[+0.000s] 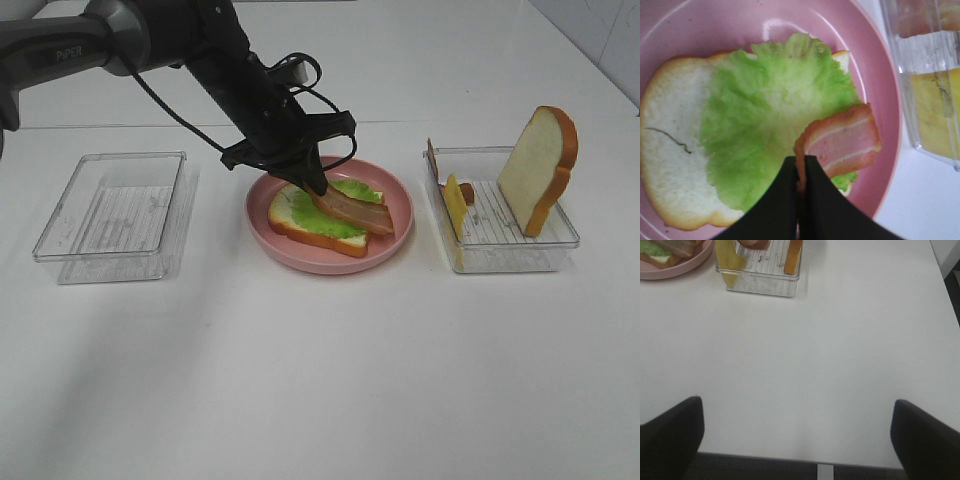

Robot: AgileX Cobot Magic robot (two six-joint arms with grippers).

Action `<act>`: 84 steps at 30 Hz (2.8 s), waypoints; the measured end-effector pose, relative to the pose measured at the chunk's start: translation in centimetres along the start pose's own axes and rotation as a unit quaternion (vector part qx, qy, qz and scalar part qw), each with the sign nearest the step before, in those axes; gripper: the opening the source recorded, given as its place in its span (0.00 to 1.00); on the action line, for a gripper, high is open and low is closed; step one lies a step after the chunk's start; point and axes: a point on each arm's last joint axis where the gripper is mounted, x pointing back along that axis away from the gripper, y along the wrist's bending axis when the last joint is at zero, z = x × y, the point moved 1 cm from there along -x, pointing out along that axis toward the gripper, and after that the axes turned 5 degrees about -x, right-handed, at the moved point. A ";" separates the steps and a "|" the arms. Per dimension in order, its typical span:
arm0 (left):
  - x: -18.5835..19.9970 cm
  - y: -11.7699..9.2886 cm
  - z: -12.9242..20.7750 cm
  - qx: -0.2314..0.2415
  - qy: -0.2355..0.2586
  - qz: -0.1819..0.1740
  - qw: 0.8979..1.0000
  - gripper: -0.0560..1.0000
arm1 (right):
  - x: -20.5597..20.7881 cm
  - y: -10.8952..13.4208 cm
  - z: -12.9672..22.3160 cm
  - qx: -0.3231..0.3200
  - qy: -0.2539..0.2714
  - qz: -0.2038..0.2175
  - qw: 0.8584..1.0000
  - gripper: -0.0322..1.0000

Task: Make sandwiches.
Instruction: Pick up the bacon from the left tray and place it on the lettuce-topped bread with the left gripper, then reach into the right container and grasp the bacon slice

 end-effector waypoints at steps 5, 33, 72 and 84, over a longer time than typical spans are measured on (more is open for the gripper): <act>0.0 0.3 0.0 -0.008 0.000 -0.014 1.000 0.05 | 0.0 0.0 0.0 0.000 0.000 0.000 1.000 0.98; 6.8 -1.4 -3.2 -0.066 -0.050 -0.108 0.991 0.98 | 0.0 0.0 0.0 0.000 0.000 0.000 1.000 0.98; 28.6 -3.2 15.7 -0.084 -0.046 -0.283 0.954 0.99 | 0.0 0.0 0.0 0.000 0.000 0.000 1.000 0.98; 34.9 -2.5 25.0 -0.063 -0.138 -0.342 0.927 0.99 | 0.0 0.0 0.0 0.000 0.000 0.000 1.000 0.98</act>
